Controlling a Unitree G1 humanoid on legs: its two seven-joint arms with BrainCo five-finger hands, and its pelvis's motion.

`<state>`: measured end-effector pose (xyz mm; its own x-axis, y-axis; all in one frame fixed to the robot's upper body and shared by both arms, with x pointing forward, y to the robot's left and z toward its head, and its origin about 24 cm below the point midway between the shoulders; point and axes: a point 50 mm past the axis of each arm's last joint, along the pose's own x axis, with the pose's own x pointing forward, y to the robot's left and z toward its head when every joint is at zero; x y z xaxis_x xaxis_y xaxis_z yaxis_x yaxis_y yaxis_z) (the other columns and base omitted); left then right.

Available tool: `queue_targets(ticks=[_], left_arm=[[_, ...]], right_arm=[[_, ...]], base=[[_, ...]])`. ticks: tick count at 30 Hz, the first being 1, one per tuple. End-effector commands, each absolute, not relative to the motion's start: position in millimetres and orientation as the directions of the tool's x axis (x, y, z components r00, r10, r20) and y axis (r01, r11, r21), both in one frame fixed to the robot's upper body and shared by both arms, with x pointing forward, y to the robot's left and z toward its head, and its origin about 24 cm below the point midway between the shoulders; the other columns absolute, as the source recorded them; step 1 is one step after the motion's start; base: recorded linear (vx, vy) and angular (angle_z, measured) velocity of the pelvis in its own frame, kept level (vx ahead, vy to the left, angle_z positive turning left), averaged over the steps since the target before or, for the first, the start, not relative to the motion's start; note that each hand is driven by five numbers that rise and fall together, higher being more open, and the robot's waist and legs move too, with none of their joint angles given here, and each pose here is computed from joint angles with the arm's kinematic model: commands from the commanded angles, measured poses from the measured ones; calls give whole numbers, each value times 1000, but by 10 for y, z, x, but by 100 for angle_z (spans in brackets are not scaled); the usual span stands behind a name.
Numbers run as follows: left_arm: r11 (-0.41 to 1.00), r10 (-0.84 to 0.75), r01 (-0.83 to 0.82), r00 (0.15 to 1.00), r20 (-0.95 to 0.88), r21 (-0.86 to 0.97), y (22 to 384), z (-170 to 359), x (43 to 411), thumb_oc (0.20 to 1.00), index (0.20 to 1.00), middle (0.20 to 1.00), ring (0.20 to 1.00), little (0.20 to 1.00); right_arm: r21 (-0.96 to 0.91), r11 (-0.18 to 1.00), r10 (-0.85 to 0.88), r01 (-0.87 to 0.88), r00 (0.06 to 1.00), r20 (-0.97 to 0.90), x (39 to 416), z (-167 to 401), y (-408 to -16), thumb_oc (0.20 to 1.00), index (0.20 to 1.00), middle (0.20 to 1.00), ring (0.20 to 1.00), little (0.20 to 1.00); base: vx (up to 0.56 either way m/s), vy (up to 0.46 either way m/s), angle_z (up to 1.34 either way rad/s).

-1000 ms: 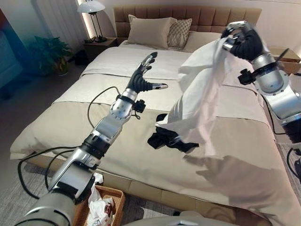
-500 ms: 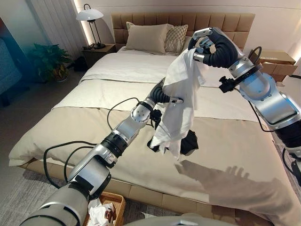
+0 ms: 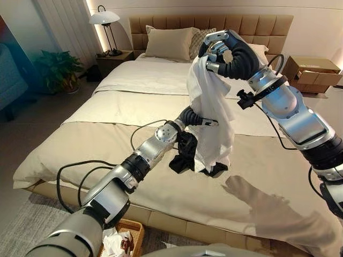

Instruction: Pick up clothes into the bucket

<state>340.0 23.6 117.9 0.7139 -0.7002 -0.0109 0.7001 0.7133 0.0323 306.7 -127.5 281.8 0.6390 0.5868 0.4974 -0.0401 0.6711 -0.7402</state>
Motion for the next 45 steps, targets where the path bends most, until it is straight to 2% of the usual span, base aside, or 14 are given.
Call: queue_targets(ticks=[1, 5, 6, 7, 8, 15, 16, 18, 19, 24, 28, 33, 38, 45], left_arm=[[667, -745, 745, 666, 25, -3, 183, 1346, 3436, 200, 200, 200, 200, 200], [654, -752, 752, 658, 44, -78, 307, 1351, 3406, 200, 200, 200, 200, 200], [664, -742, 742, 669, 46, -89, 346, 1336, 3408, 200, 200, 200, 200, 200], [675, -730, 731, 681, 56, -99, 389, 1339, 3413, 200, 200, 200, 200, 200], [675, -730, 731, 681, 55, -99, 390, 1337, 3412, 200, 200, 200, 200, 200], [808, -550, 560, 828, 110, -180, 860, 1213, 3390, 200, 200, 200, 200, 200], [875, -448, 461, 887, 111, -150, 1201, 1144, 3343, 200, 200, 200, 200, 200], [880, -442, 452, 892, 95, -146, 1255, 1084, 3299, 200, 200, 200, 200, 200], [938, -340, 345, 935, 105, -36, 1624, 1075, 3236, 200, 200, 200, 200, 200], [995, 27, -31, 999, 43, 96, 2563, 761, 2763, 200, 200, 200, 200, 200], [941, 295, -298, 955, 42, 159, 3028, 626, 2360, 200, 200, 200, 200, 200], [849, 475, -479, 877, 75, 223, 3247, 578, 2102, 200, 200, 200, 200, 200], [754, 548, -547, 829, 111, 363, 3381, 580, 2055, 200, 200, 200, 200, 200], [684, 621, -583, 781, 69, 438, 3477, 412, 2192, 200, 200, 200, 200, 200]], right_arm=[[-705, 709, 598, 3, 527, 604, 2971, 3158, -1206, 200, 200, 200, 200, 200], [-704, 709, 559, 33, 583, 590, 3055, 3050, -1296, 200, 200, 200, 200, 200], [-705, 708, 549, 42, 595, 587, 3065, 3025, -1322, 467, 467, 467, 467, 467], [-705, 708, 538, 53, 607, 585, 3079, 3003, -1351, 953, 953, 953, 953, 953], [-704, 708, 537, 53, 607, 585, 3078, 3001, -1351, 1000, 1000, 1000, 1000, 1000], [-577, 805, 313, 138, 728, 610, 3092, 2684, -1863, 1000, 1000, 1000, 1000, 1000], [-522, 835, 189, 175, 800, 570, 3072, 2425, -2162, 1000, 1000, 1000, 1000, 1000], [-517, 837, 166, 181, 815, 554, 3049, 2355, -2223, 1000, 1000, 1000, 1000, 1000], [-495, 841, 69, 216, 866, 495, 3023, 2130, -2456, 1000, 1000, 1000, 1000, 1000], [-433, 856, -166, 282, 943, 288, 2782, 1417, -2928, 1000, 1000, 1000, 1000, 1000], [-383, 865, -317, 325, 945, 84, 2491, 802, -3133, 1000, 1000, 1000, 1000, 1000], [-359, 866, -432, 347, 881, -192, 2148, 53, -3189, 1000, 1000, 1000, 1000, 1000], [-401, 861, -462, 313, 811, -359, 1956, -387, -3153, 1000, 1000, 1000, 1000, 1000], [-402, 873, -438, 274, 804, -402, 1935, -564, -2999, 1000, 1000, 1000, 1000, 1000]], base=[[34, 1, 1], [9, 0, 0], [0, 0, 0], [0, 0, 0], [0, 0, 0], [-12, 7, 8], [0, 0, 0], [-16, 5, 8], [-25, 10, 15], [9, 6, 8], [-27, 4, 7], [-123, 10, 18], [-164, 1, 13], [-88, 6, 11]])
